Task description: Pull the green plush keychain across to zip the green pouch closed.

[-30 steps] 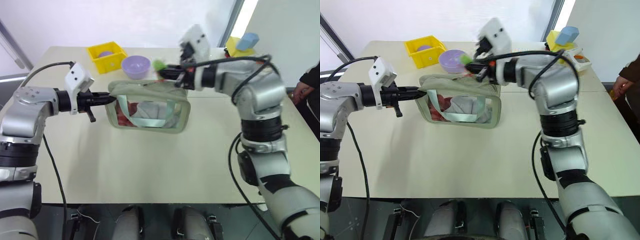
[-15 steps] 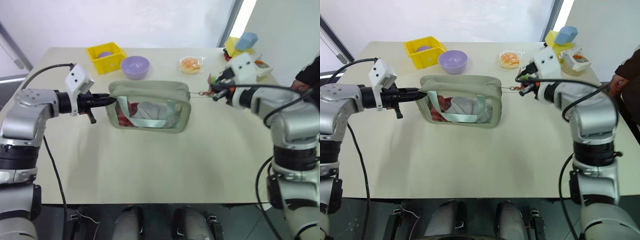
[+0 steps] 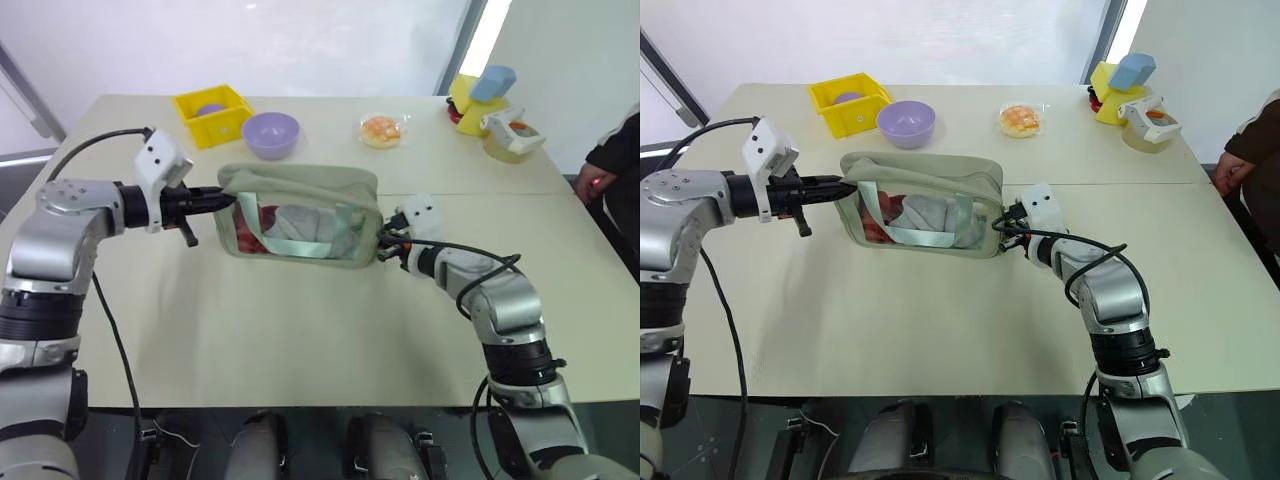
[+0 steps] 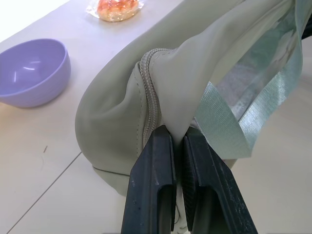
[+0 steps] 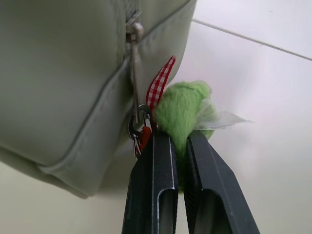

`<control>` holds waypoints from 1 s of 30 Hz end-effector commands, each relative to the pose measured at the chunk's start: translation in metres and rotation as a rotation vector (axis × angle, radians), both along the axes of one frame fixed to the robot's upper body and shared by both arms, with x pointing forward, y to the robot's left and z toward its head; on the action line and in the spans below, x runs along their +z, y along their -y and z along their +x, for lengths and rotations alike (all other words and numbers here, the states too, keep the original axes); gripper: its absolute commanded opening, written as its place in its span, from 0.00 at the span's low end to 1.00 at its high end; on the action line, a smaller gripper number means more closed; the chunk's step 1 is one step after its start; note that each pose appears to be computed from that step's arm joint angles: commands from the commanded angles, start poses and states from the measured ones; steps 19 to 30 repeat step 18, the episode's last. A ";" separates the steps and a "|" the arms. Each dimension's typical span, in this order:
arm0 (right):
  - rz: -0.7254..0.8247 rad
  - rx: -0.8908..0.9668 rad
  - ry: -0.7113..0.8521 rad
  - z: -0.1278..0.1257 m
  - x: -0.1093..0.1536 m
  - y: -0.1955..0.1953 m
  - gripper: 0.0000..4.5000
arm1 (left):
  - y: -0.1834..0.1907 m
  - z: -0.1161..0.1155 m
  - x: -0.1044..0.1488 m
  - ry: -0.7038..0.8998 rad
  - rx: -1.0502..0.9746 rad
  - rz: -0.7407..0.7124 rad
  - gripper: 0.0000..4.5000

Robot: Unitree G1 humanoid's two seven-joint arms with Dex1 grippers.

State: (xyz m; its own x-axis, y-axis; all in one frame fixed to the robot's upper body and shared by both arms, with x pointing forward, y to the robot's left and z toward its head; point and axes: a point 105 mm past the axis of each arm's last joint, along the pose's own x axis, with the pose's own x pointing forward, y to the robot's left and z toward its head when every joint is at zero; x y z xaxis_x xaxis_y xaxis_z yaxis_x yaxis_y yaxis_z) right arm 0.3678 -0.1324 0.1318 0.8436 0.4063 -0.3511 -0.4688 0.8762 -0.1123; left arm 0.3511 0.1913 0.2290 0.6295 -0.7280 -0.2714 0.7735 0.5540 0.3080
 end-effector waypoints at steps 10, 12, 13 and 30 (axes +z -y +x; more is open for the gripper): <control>-0.020 0.218 0.088 -0.027 0.091 0.037 0.99 | -0.025 -0.016 0.019 -0.025 0.059 -0.086 0.99; -0.027 0.286 0.084 -0.040 0.101 0.038 0.99 | -0.034 -0.023 0.018 -0.048 0.092 -0.089 0.99; -0.020 0.335 0.095 -0.049 0.110 0.035 0.99 | -0.039 -0.028 0.018 -0.063 0.104 -0.089 0.99; 0.027 0.455 0.134 -0.070 0.135 0.018 0.99 | -0.058 -0.039 0.024 -0.065 0.184 -0.143 0.99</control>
